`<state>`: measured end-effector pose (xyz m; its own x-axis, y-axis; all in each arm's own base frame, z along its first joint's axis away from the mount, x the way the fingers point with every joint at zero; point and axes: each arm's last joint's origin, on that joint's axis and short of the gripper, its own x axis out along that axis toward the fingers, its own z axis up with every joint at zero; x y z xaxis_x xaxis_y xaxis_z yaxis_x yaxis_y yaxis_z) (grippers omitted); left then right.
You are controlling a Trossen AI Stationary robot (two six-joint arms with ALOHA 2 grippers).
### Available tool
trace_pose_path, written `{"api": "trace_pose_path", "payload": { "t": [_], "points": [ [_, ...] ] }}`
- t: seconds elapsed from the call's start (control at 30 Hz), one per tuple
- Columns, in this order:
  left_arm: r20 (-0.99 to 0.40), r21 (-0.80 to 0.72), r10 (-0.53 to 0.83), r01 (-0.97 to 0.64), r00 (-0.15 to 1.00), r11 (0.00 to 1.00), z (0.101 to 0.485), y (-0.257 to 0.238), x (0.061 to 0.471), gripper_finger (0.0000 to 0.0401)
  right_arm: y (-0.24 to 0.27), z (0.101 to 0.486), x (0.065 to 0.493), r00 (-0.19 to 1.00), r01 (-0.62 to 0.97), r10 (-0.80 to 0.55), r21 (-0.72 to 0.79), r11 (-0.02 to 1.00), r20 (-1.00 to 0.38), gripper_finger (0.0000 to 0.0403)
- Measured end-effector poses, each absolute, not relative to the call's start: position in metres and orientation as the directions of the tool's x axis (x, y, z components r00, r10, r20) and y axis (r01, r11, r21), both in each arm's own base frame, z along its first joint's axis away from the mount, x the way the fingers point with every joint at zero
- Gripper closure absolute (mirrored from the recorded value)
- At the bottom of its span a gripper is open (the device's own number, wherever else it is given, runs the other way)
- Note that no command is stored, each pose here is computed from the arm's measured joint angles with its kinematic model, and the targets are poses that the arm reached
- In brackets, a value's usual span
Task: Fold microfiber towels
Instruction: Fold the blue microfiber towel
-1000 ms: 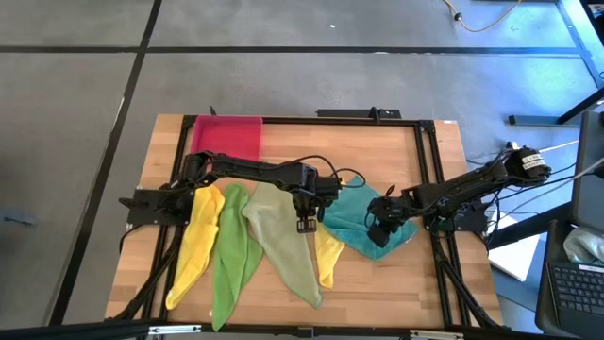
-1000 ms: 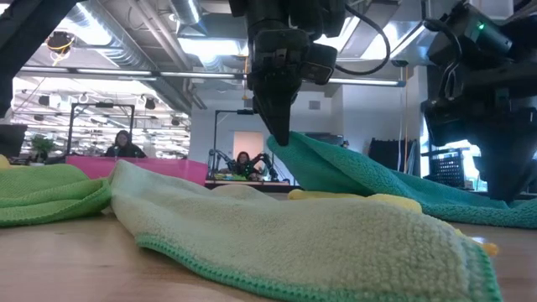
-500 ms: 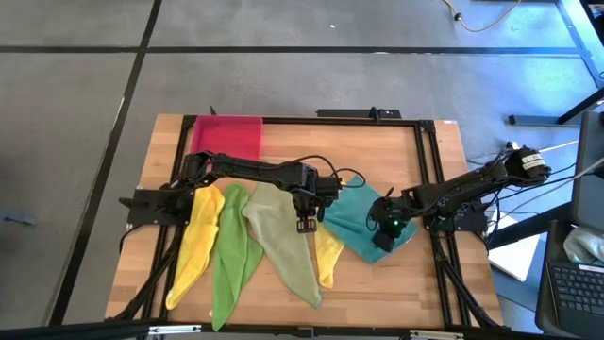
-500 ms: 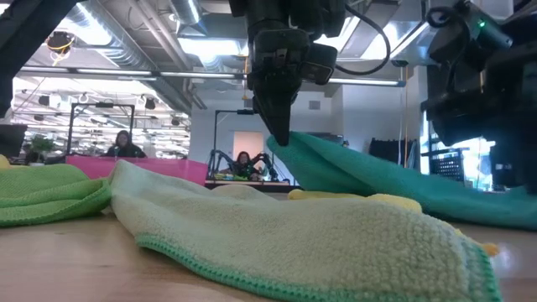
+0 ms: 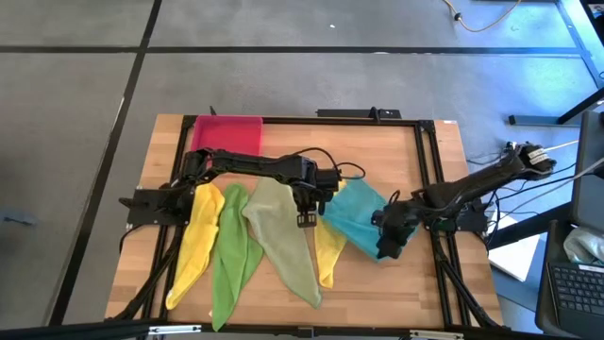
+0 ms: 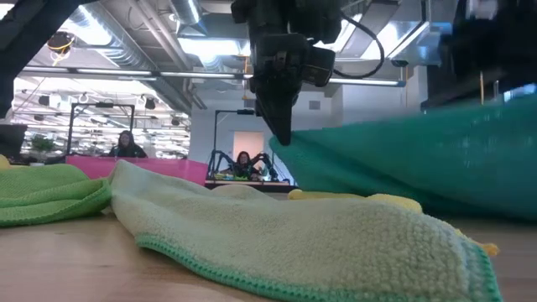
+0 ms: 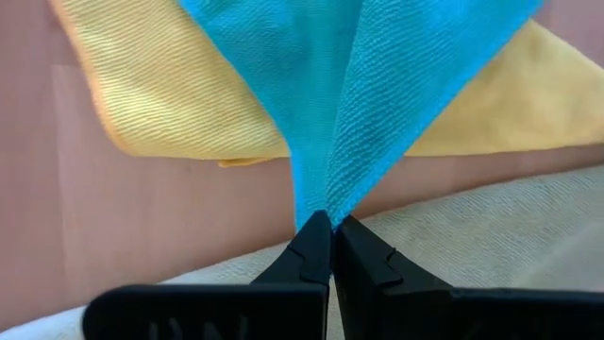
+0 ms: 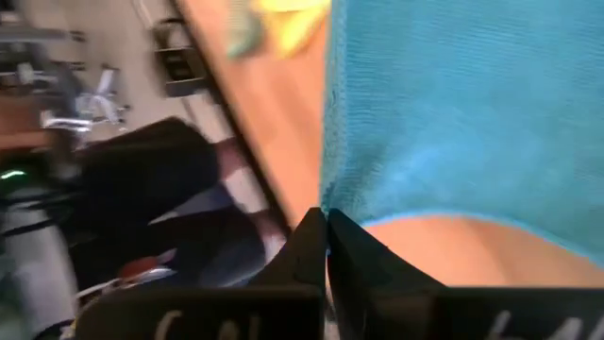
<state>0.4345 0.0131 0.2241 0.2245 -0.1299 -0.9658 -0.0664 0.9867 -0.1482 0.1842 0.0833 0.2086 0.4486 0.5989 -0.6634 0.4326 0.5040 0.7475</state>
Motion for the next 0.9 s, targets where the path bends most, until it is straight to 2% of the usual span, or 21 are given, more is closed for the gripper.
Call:
{"api": "trace_pose_path", "payload": {
  "t": [0.13,0.37,0.53,0.73,0.9],
  "points": [
    [-0.962,-0.155,-0.150,-0.007,0.230,0.988,0.224,0.012,0.435,0.0401,0.098,0.228,0.182,0.458,0.419,0.630,0.778,0.468,-0.627,0.0399],
    [-0.919,-0.186,-0.195,0.060,0.342,0.981,0.228,0.011,0.446,0.0401,0.114,0.227,0.166,0.348,0.511,0.635,0.707,0.489,-0.690,0.0398],
    [-0.896,-0.168,-0.203,0.120,0.396,0.978,0.230,0.009,0.451,0.0401,0.113,0.219,0.156,0.279,0.573,0.571,0.611,0.546,-0.772,0.0398],
    [-0.861,-0.034,-0.105,0.150,0.498,0.988,0.235,0.015,0.461,0.0401,0.104,0.210,0.144,0.183,0.687,0.447,0.439,0.578,-0.876,0.0398],
    [-0.812,0.004,-0.076,0.136,0.579,0.991,0.234,0.024,0.471,0.0401,0.098,0.206,0.136,0.115,0.722,0.383,0.342,0.602,-0.917,0.0398]
  ]
}}
